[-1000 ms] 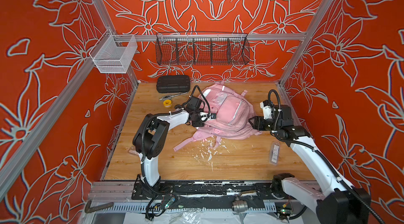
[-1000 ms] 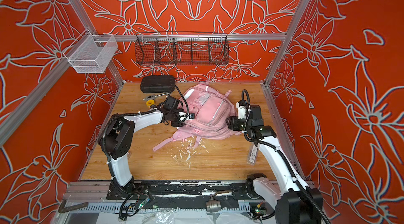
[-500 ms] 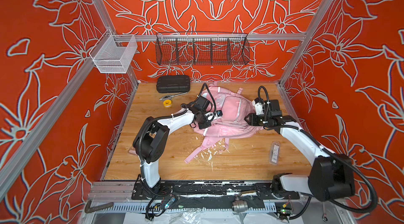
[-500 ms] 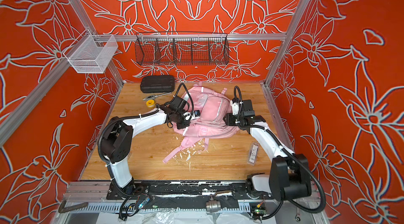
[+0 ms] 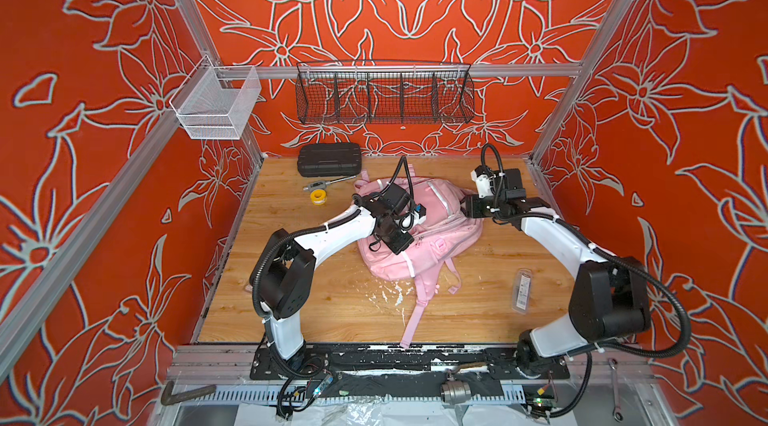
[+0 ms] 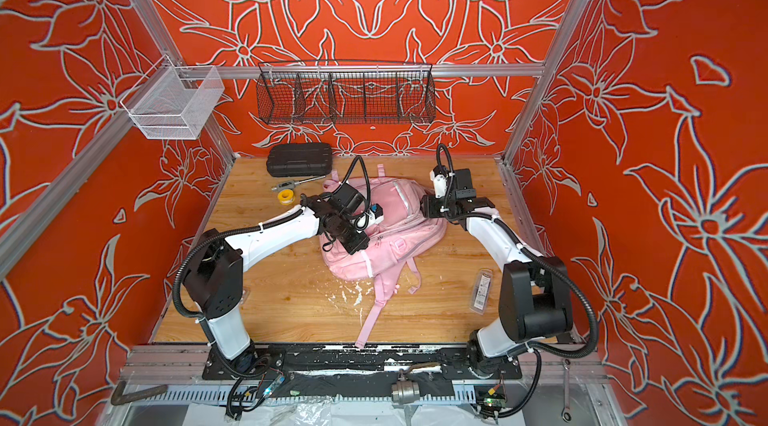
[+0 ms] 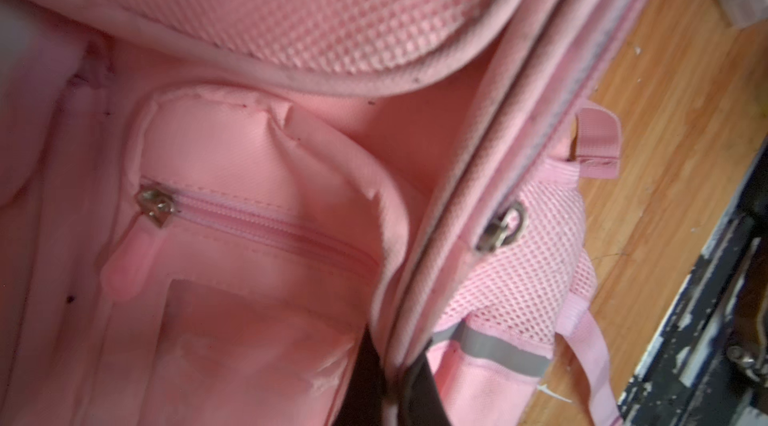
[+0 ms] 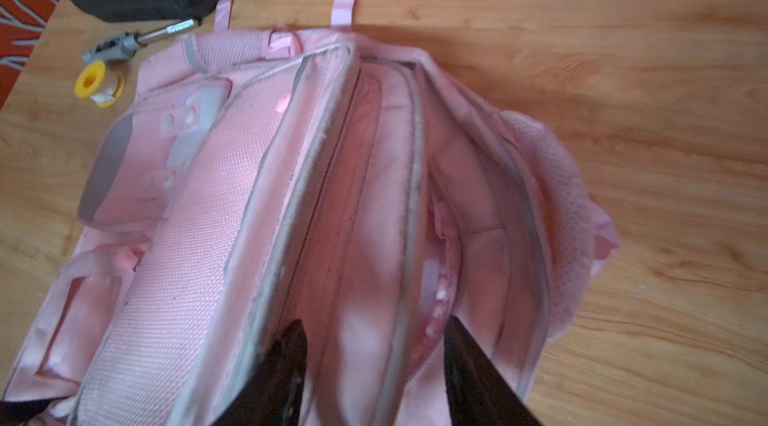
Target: Pack the student bag
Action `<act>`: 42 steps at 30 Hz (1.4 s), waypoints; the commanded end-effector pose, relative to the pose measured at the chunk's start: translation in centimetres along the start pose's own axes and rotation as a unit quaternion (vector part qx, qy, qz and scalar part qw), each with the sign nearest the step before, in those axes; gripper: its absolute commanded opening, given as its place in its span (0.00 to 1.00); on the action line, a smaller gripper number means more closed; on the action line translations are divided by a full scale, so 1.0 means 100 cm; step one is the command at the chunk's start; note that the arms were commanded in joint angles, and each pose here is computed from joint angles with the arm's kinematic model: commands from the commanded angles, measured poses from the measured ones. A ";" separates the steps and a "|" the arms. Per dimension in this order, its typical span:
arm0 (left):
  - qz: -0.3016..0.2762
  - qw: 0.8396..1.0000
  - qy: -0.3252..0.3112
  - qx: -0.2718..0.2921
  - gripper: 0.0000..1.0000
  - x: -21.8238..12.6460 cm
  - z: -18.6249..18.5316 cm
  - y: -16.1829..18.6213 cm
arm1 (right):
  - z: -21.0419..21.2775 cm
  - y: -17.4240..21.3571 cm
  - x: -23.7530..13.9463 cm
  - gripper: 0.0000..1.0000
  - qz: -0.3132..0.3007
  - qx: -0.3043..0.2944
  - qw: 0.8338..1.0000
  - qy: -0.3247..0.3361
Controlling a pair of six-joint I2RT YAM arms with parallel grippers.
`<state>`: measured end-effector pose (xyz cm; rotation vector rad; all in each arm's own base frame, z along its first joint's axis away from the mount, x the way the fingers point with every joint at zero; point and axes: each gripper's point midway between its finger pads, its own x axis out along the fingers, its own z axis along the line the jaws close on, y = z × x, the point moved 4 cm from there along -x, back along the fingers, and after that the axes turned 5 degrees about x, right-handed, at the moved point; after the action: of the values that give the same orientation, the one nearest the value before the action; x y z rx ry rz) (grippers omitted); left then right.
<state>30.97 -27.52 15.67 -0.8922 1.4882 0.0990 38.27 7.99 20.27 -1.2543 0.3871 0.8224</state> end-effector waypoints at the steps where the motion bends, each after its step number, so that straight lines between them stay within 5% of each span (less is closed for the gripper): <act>1: -0.034 0.997 0.054 -0.040 0.00 -0.017 -0.017 -0.025 | -0.011 -0.013 -0.038 0.62 -0.060 -0.054 0.995 0.053; 6: -0.045 0.993 0.075 -0.073 0.00 -0.019 -0.020 -0.036 | -0.003 0.001 -0.074 0.67 -0.136 -0.110 0.983 0.051; 9: -0.060 0.990 0.088 -0.095 0.00 -0.021 -0.023 -0.044 | 0.014 0.020 -0.084 0.59 -0.154 -0.130 0.979 0.009; 19: -0.092 0.971 0.123 -0.181 0.00 -0.021 -0.031 -0.073 | 0.085 0.089 -0.080 0.40 -0.210 -0.245 0.943 -0.081; 28: -0.082 0.970 0.143 -0.179 0.00 -0.007 -0.050 -0.088 | 0.108 0.095 -0.059 0.32 -0.227 -0.318 0.919 -0.053; 37: -0.080 0.970 0.148 -0.173 0.00 -0.008 -0.054 -0.094 | 0.089 0.093 -0.035 0.28 -0.211 -0.307 0.927 0.040; 42: -0.081 0.970 0.151 -0.171 0.00 -0.010 -0.055 -0.095 | 0.086 0.098 -0.026 0.35 -0.204 -0.297 0.932 0.044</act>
<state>31.91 -35.03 18.68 -1.3127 1.6595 0.2556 27.62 16.14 17.83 -1.8582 -0.0837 0.5809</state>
